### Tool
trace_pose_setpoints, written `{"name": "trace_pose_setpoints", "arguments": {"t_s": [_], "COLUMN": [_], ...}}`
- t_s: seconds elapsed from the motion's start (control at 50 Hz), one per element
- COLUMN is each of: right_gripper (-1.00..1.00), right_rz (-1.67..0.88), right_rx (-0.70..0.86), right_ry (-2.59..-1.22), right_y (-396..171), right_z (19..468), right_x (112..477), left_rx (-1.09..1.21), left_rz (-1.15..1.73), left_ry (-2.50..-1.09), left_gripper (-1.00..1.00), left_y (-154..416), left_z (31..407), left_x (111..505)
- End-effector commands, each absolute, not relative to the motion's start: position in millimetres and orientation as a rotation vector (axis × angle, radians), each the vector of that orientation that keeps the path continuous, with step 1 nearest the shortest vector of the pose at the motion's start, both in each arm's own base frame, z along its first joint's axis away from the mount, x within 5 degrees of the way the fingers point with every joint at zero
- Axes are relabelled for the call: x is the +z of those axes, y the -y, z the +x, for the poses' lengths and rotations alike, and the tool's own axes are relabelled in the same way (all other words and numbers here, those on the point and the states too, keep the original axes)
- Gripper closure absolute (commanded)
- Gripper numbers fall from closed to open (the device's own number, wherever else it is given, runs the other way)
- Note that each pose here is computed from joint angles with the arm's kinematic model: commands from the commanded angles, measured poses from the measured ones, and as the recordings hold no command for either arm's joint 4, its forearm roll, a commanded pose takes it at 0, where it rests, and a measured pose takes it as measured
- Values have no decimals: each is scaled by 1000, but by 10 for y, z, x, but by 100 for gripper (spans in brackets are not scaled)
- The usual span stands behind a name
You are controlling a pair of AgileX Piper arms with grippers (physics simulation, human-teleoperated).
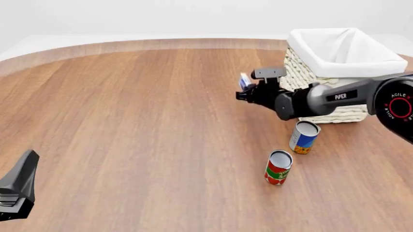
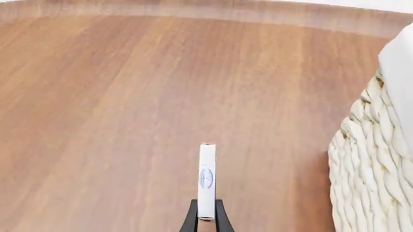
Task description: Pick up the alphabet soup and the cream cheese box, and put them in the basket.
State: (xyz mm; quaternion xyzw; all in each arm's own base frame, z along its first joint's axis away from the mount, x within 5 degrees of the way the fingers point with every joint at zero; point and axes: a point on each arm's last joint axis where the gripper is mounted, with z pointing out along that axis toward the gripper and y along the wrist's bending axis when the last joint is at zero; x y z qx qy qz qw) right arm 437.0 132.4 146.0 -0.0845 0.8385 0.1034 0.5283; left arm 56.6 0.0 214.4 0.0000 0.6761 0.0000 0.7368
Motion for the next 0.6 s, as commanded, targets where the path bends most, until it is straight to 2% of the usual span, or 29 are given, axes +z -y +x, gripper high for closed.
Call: {"name": "trace_pose_setpoints", "arguments": {"t_s": [0.02, 0.6], "right_gripper": [100, 100], "right_rz": [-221, -235], "right_rx": [281, 298], "right_ry": [-1940, -1828], "right_y": [-1401, -1275], "right_z": [4155, 3605], "right_x": [1755, 2270], "left_rx": [0, 0], "left_rz": [0, 0], "left_ry": [-1485, -1485], "left_gripper": [-100, -100], "left_y": [0, 0], "left_z": [566, 566], "left_x": [2144, 2144]}}
